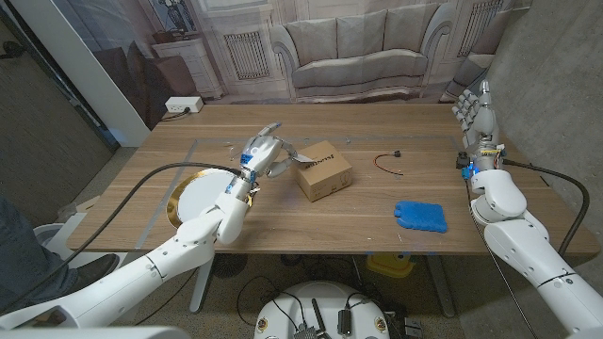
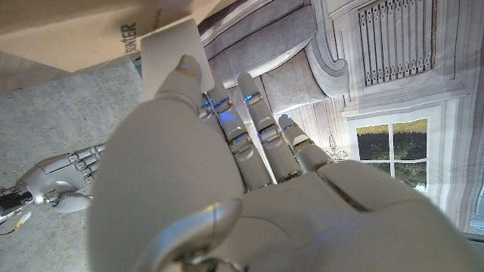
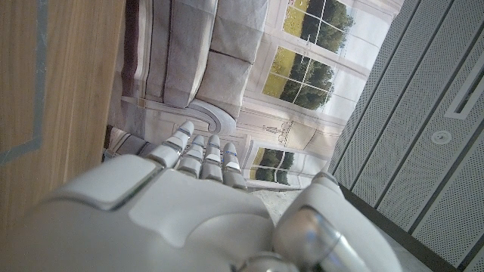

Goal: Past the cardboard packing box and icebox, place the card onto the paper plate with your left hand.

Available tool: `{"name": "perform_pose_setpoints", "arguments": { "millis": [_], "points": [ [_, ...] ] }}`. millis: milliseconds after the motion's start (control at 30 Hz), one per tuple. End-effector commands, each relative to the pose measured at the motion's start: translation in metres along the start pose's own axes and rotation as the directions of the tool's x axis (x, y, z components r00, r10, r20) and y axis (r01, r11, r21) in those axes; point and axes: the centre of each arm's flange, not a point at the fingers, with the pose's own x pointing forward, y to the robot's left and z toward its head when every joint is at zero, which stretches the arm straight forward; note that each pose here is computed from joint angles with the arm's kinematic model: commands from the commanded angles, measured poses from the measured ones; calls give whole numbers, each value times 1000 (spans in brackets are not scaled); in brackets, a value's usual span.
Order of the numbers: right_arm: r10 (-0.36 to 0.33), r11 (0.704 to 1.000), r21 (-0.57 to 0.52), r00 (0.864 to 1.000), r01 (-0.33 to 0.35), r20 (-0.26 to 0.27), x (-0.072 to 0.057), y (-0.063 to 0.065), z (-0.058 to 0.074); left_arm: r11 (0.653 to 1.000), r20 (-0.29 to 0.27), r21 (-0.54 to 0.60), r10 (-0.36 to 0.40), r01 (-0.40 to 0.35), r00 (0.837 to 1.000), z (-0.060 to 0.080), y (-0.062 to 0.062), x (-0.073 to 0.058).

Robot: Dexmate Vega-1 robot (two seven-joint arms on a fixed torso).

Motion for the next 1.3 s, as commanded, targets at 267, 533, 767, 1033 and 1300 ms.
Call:
{"name": "perform_pose_setpoints", "arguments": {
  "millis": [267,533,767,1033,1300],
  "points": [
    [-25,1000,-3,1000,25,-2,-7,-7,1,1000,-9,-7,-14,14,1000,2,13,13],
    [-23,1000,-10,1000,23,-1,-6,-11,3,1000,-46,-1,-25,25,999,3,20,9],
    [-20,1000,-9,1000,20,0,-4,-13,3,999,-74,16,-36,37,997,3,30,4],
    [-22,1000,-7,1000,22,7,-4,-17,3,998,-99,32,-44,47,994,4,38,-1],
    [-11,1000,-20,1000,10,-4,-3,-20,5,998,-119,37,-41,46,992,2,40,-10]
  ]
}}
